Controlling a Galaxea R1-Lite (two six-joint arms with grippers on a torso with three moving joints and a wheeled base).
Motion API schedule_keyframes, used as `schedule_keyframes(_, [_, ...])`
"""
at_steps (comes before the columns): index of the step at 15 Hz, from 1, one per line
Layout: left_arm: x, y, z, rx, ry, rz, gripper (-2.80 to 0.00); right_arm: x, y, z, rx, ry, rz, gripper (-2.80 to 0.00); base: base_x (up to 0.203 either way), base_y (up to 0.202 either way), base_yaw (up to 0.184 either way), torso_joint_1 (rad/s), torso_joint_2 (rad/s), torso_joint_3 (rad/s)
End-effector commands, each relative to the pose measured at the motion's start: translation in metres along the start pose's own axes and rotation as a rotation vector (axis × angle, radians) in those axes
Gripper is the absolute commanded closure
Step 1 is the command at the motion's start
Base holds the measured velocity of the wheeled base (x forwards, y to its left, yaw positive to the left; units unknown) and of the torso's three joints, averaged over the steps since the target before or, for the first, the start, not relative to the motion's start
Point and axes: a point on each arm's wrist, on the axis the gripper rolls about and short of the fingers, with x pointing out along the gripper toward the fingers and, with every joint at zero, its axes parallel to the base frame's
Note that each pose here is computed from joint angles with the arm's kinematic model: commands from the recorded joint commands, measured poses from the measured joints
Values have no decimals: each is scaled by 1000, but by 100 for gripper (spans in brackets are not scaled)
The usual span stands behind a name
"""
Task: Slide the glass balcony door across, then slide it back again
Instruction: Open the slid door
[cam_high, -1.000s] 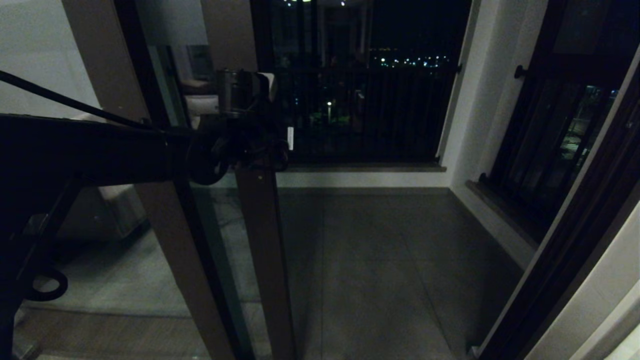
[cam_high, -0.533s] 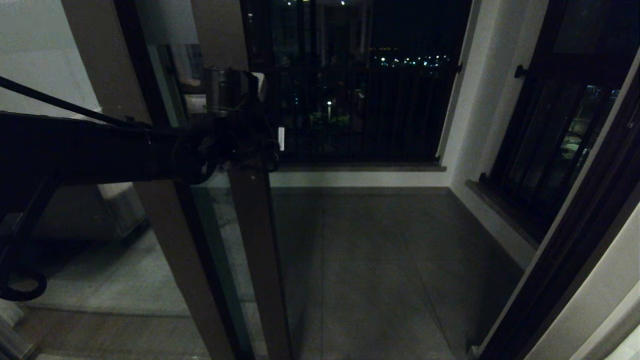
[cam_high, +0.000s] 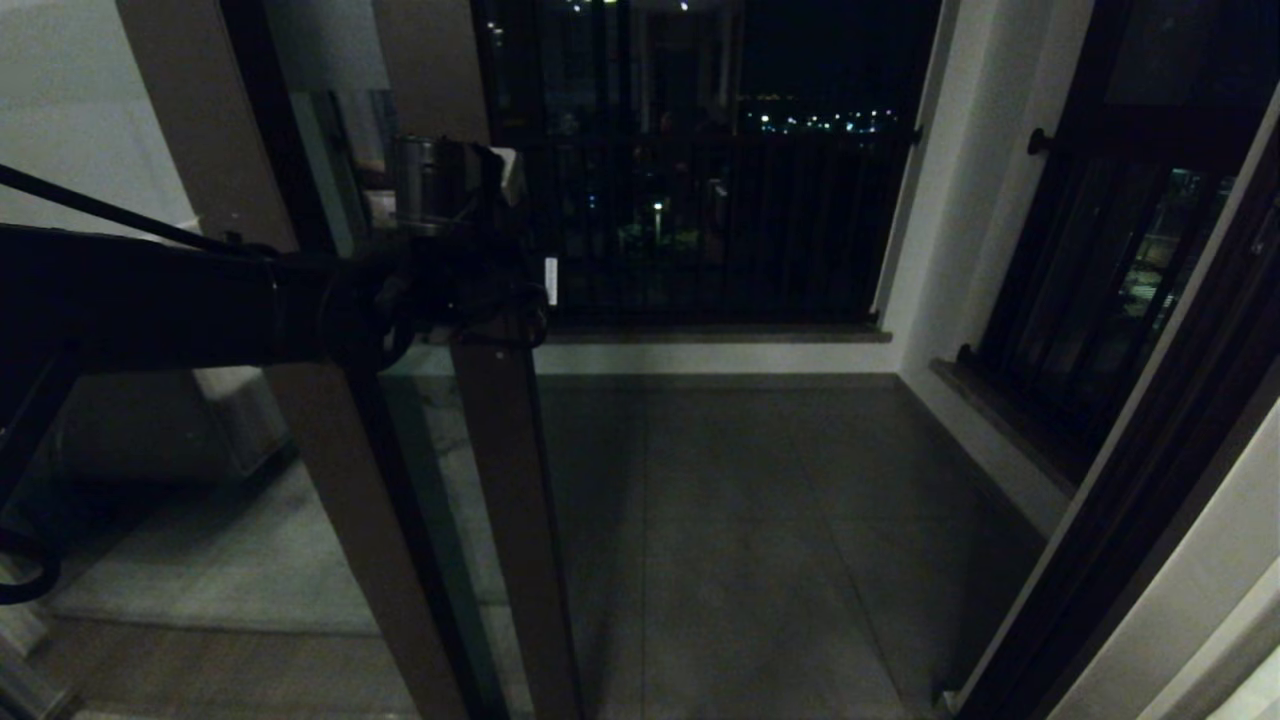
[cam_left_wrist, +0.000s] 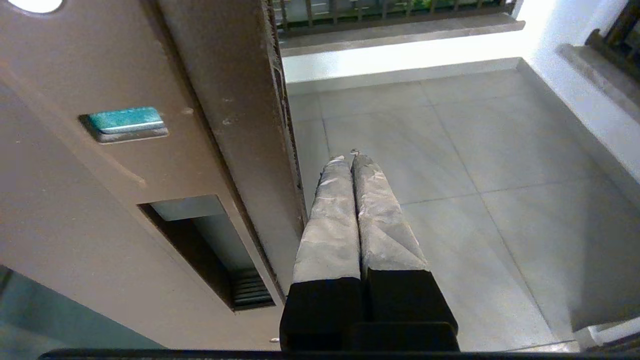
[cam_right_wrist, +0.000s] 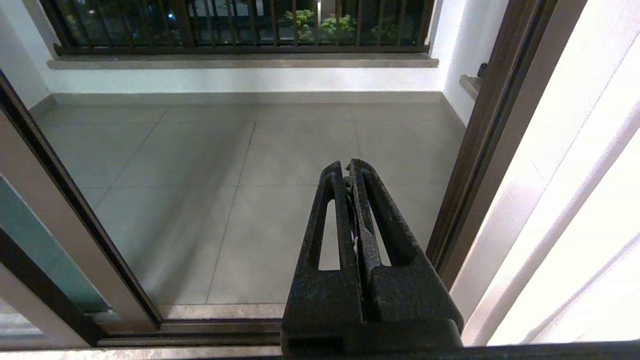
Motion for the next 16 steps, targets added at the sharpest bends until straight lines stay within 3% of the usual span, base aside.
schedule_keyframes(1, [-1, 3, 2, -4, -8, 14, 0, 0, 0, 0, 0, 1, 1, 0, 0, 0, 0, 0, 0, 0])
schedule_keyframes(16, [1, 20, 4, -11, -12, 50, 0, 0, 0, 0, -1, 1, 1, 0, 0, 0, 0, 0, 0, 0])
